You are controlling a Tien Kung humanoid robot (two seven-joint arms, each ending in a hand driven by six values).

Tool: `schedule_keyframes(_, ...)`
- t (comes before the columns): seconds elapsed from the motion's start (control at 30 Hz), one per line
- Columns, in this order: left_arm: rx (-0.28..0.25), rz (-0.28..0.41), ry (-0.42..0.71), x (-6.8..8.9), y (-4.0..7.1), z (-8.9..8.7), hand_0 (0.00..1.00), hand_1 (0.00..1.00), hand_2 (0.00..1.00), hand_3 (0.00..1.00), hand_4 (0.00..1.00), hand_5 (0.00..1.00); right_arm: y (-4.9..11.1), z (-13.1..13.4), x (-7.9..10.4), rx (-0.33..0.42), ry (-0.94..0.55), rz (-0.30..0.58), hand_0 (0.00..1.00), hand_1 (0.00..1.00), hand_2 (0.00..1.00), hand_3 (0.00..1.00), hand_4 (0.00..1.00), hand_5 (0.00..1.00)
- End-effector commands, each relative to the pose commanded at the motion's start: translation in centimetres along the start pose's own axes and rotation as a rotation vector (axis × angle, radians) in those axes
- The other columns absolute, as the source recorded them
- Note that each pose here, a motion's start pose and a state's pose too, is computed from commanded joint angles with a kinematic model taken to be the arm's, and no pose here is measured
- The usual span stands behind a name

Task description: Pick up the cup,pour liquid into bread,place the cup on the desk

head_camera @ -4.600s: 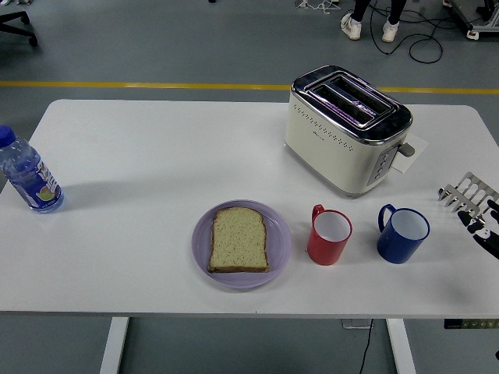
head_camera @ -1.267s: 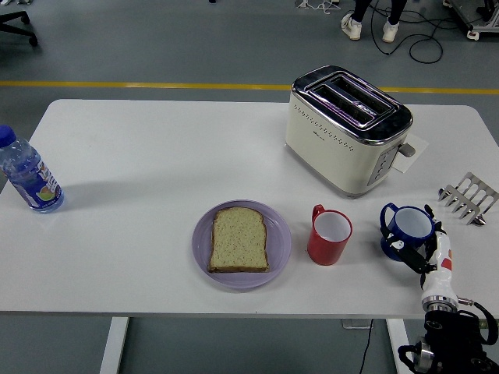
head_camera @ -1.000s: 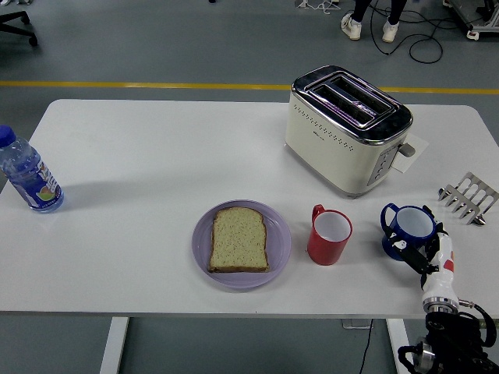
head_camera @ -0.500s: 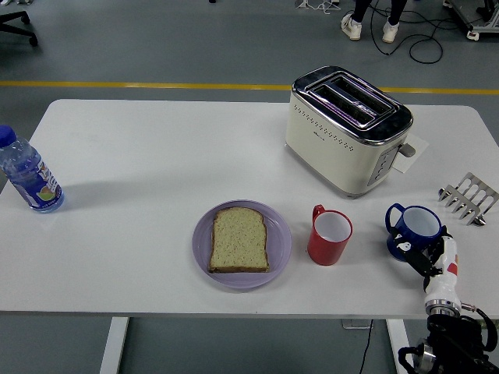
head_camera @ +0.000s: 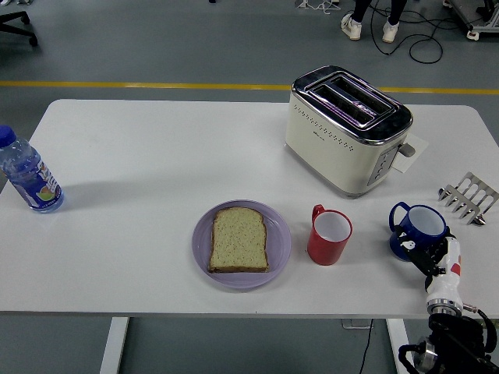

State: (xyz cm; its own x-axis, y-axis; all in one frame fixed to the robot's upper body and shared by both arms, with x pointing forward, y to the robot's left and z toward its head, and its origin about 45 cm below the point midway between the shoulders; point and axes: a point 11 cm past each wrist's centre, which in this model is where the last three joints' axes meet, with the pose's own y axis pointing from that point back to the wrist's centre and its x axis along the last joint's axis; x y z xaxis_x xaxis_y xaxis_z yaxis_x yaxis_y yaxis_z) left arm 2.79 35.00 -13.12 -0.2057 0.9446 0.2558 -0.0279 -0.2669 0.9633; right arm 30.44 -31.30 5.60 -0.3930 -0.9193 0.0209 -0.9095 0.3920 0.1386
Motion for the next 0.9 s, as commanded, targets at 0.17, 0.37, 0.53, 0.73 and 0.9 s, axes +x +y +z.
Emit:
schedule_keyframes(0.17, -0.001, 0.0, 0.001, 0.0, 0.0, 0.1, 0.633, 0.644, 0.653, 0.505, 0.241, 0.855, -0.2, -0.7, 0.4, 0.023, -0.011, 0.022, 0.587, 0.562, 0.603, 0.689, 0.775, 0.002)
schedule_keyframes(0.37, -0.003, -0.001, 0.002, -0.1, 0.0, 0.2, 0.633, 0.643, 0.653, 0.505, 0.241, 0.856, -0.4, -1.8, 1.3, 0.05, -0.036, 0.06, 0.558, 0.542, 0.596, 0.598, 0.643, 0.002)
schedule_keyframes(0.53, -0.004, -0.001, 0.004, 0.0, 0.0, 0.2, 0.633, 0.643, 0.653, 0.505, 0.242, 0.856, -0.6, -3.0, 2.3, 0.089, -0.044, 0.091, 0.533, 0.524, 0.594, 0.557, 0.631, 0.002)
schedule_keyframes(0.73, -0.006, -0.001, 0.004, 0.0, 0.0, 0.3, 0.633, 0.643, 0.653, 0.505, 0.241, 0.856, -1.3, -5.1, 3.4, 0.126, -0.003, 0.073, 0.51, 0.52, 0.594, 0.551, 0.634, 0.002)
schedule_keyframes(0.9, -0.006, -0.001, 0.004, 0.0, 0.0, 0.3, 0.633, 0.643, 0.653, 0.505, 0.241, 0.856, -1.7, -7.2, 4.4, 0.131, -0.011, 0.07, 0.51, 0.52, 0.594, 0.551, 0.634, 0.002)
